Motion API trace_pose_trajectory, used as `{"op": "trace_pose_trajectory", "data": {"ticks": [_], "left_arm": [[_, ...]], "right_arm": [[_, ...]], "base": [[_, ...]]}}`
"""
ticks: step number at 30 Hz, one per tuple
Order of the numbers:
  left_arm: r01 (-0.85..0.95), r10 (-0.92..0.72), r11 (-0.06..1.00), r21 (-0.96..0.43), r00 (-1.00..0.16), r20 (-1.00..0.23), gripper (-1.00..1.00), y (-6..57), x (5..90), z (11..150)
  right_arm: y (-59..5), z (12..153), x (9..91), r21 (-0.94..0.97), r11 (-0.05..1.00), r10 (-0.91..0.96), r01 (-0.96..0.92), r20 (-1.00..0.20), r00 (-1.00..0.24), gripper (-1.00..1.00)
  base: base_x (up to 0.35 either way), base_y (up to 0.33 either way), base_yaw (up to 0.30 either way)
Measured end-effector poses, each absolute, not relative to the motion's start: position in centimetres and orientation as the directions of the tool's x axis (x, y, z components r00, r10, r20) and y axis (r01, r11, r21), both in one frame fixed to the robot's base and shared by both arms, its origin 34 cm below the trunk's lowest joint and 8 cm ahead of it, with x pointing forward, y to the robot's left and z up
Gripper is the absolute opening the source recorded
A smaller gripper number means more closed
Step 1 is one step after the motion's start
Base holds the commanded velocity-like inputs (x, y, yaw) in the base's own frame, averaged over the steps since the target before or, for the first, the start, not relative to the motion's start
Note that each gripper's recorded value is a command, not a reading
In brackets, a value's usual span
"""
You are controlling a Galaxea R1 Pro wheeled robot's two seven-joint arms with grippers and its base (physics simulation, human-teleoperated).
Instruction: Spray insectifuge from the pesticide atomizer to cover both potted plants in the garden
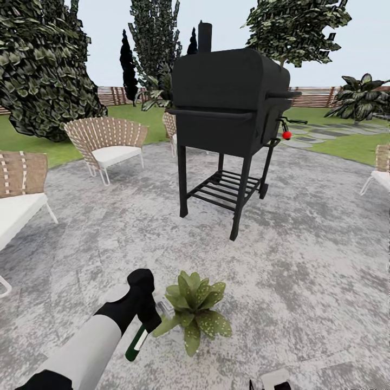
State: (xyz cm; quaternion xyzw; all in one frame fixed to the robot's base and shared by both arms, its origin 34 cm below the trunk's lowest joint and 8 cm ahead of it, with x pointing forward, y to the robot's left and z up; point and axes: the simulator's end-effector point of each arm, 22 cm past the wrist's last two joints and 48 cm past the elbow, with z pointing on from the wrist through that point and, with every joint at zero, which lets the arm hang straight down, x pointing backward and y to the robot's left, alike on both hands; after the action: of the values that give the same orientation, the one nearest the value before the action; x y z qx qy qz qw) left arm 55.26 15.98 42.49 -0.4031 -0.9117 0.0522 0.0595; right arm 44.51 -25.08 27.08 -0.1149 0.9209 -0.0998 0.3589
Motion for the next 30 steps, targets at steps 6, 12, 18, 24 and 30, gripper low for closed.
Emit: {"op": "trace_pose_trajectory", "data": {"ticks": [6,12,18,24,30], "left_arm": [[0.698,0.711,0.703,-0.134,-0.693,0.118,-1.0,18.5,54.2,41.5],[0.656,0.676,0.737,-0.163,-0.714,0.184,-1.0,18.5,52.1,40.5],[0.625,0.661,0.75,-0.216,-0.703,0.262,-1.0,19.2,49.1,38.9],[0.626,0.66,0.751,-0.209,-0.706,0.259,-1.0,19.5,49.4,39.0],[0.636,0.663,0.748,-0.191,-0.702,0.258,-1.0,19.7,49.8,38.9]], "right_arm": [[-24.8,27.0,44.4,-0.266,0.952,-0.289,-0.149,-0.633,-0.718,1.0],[-25.9,27.0,44.3,-0.27,0.956,-0.267,-0.117,-0.631,-0.728,1.0],[-25.8,26.9,44.3,-0.265,0.957,-0.263,-0.116,-0.63,-0.731,1.0],[-25.7,26.8,44.1,-0.263,0.958,-0.259,-0.112,-0.629,-0.733,1.0],[-25.9,26.7,44.0,-0.266,0.958,-0.258,-0.11,-0.625,-0.737,1.0]], "base": [[0.0,0.0,-0.008],[0.0,0.0,0.0],[0.0,0.0,0.0],[0.0,0.0,-0.111],[0.0,0.091,-0.263]]}}
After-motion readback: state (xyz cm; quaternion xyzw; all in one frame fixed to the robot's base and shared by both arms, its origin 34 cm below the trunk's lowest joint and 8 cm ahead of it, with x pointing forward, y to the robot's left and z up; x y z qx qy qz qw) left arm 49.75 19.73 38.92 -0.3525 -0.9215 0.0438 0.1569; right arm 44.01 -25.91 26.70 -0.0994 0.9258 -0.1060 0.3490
